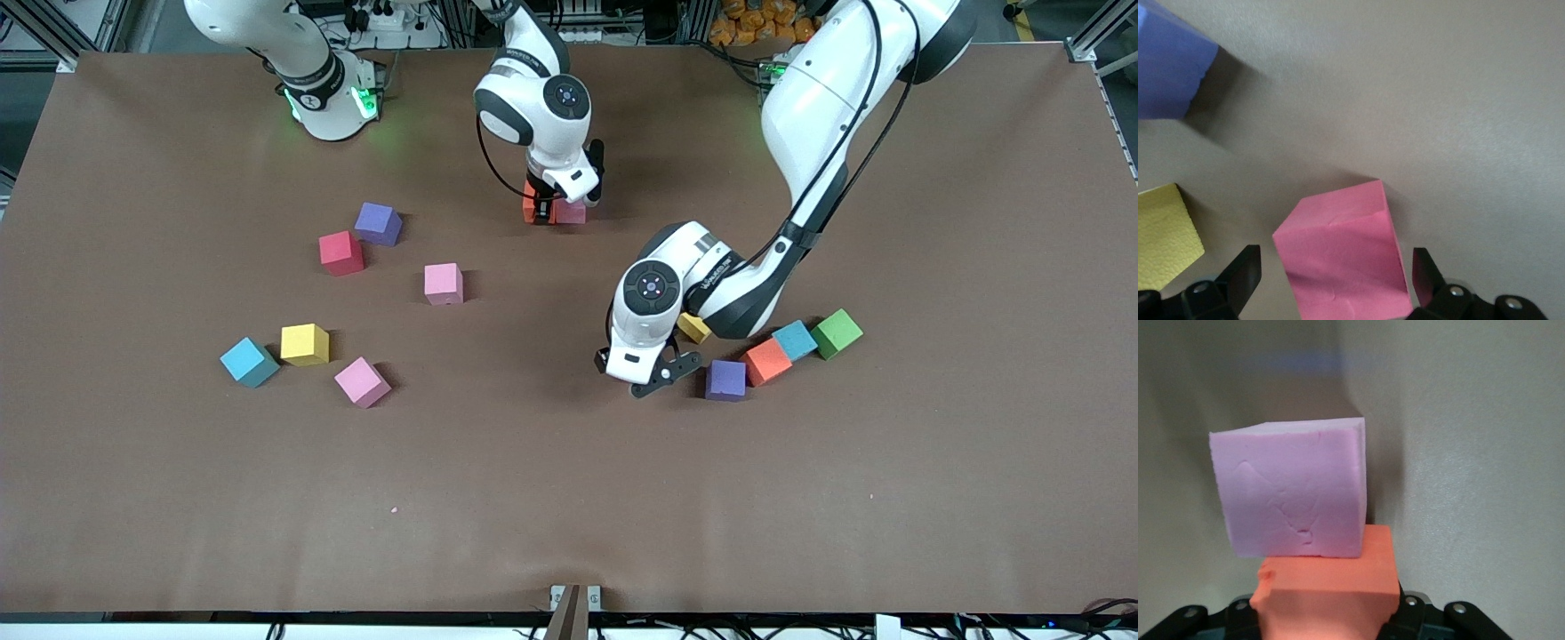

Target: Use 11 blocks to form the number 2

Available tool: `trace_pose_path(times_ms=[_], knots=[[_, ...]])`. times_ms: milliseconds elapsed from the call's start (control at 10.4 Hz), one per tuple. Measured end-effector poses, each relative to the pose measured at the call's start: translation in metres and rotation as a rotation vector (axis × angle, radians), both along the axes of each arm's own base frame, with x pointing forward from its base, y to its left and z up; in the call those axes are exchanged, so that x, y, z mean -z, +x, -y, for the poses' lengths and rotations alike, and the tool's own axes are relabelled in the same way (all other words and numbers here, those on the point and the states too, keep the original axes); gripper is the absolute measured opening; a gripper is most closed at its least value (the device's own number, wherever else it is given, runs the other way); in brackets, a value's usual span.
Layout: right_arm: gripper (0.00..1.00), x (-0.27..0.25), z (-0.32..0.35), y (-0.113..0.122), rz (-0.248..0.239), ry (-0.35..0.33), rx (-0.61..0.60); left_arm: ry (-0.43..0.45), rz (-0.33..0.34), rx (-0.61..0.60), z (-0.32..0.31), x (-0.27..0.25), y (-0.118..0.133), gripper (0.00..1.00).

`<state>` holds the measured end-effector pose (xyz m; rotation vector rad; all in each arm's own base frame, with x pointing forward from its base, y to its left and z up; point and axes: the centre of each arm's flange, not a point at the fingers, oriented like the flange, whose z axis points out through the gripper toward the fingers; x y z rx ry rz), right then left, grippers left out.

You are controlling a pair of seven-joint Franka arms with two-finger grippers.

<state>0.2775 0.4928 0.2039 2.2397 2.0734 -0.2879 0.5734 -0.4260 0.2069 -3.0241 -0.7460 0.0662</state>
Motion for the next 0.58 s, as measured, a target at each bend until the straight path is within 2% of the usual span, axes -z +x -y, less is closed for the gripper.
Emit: trace_pose_path(times_ms=[96, 289, 385, 577], knots=[[0.59, 0.002, -0.001, -0.003, 0.000, -0.004, 0.002, 0.002, -0.002, -0.003, 0.000, 0.002, 0.000, 1.00], [0.59, 0.006, -0.003, -0.008, -0.001, -0.012, 0.005, -0.006, -0.006, -0.024, -0.003, 0.001, 0.003, 0.69], [0.59, 0.009, -0.003, -0.010, -0.002, -0.016, 0.008, -0.015, -0.019, -0.047, -0.006, -0.004, 0.008, 0.60], [0.59, 0.016, -0.007, -0.017, 0.002, -0.014, 0.008, 0.015, -0.053, -0.066, -0.015, -0.021, 0.010, 0.60]])
